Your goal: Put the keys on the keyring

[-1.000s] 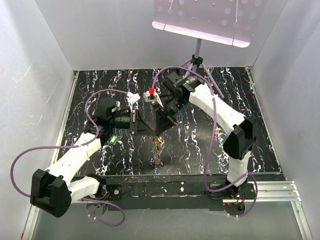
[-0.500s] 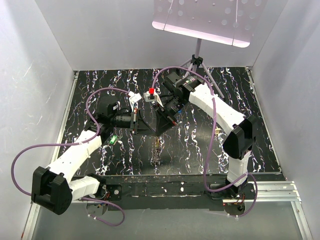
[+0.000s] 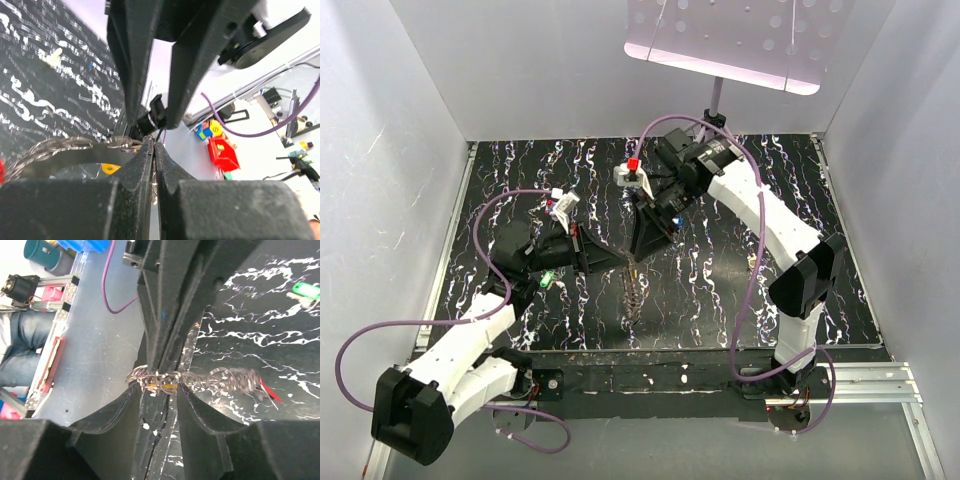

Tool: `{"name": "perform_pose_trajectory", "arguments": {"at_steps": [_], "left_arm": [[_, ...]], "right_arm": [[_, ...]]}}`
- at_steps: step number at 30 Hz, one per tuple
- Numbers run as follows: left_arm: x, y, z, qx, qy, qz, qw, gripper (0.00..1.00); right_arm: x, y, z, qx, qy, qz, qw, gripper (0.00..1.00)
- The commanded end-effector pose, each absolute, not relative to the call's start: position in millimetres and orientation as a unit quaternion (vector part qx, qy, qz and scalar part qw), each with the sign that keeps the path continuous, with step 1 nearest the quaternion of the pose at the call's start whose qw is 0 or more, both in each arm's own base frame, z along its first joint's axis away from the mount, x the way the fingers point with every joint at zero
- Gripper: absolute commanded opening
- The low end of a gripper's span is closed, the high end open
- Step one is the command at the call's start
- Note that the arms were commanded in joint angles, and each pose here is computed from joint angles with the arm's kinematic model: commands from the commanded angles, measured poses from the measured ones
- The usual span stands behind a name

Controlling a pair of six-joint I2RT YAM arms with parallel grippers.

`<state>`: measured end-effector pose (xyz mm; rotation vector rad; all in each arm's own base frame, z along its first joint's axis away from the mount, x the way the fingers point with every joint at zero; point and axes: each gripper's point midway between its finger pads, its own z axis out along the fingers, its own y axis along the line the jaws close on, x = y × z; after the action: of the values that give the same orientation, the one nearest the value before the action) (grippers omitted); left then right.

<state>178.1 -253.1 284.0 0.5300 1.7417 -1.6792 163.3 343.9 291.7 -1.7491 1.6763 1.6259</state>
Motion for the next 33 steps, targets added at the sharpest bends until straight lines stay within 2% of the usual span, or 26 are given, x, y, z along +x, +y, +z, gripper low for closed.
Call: {"name": "perform_pose_trajectory", "arguments": {"at_steps": [1,7,13,24,33], "left_arm": [[176.6,-246.9,339.4,0.186,0.577,-0.673,0.423,0.0],[185.9,-236.5,356.6,0.11,0.533,-0.708,0.451,0.0],[196.3,-223.7,362.9,0.04,0.492,-0.732,0.47,0.0],[204.0,-217.7,356.1,0.036,0.502,-0.694,0.514,0.0],[210.2,-205.0,357.8,-0.002,0.472,-0.69,0.548,0.0]], "right_arm": [[150.0,319.9,336.7,-0.575,0.576,0.567,0.124,0.43],[177.1,318.2,365.2,-0.543,0.587,0.572,0.183,0.43],[176.1,326.1,370.7,-0.503,0.593,0.609,0.159,0.4],[195.1,343.5,353.2,-0.469,0.632,0.599,0.148,0.36],[207.4,360.0,353.4,-0.466,0.63,0.603,0.149,0.34]]}}
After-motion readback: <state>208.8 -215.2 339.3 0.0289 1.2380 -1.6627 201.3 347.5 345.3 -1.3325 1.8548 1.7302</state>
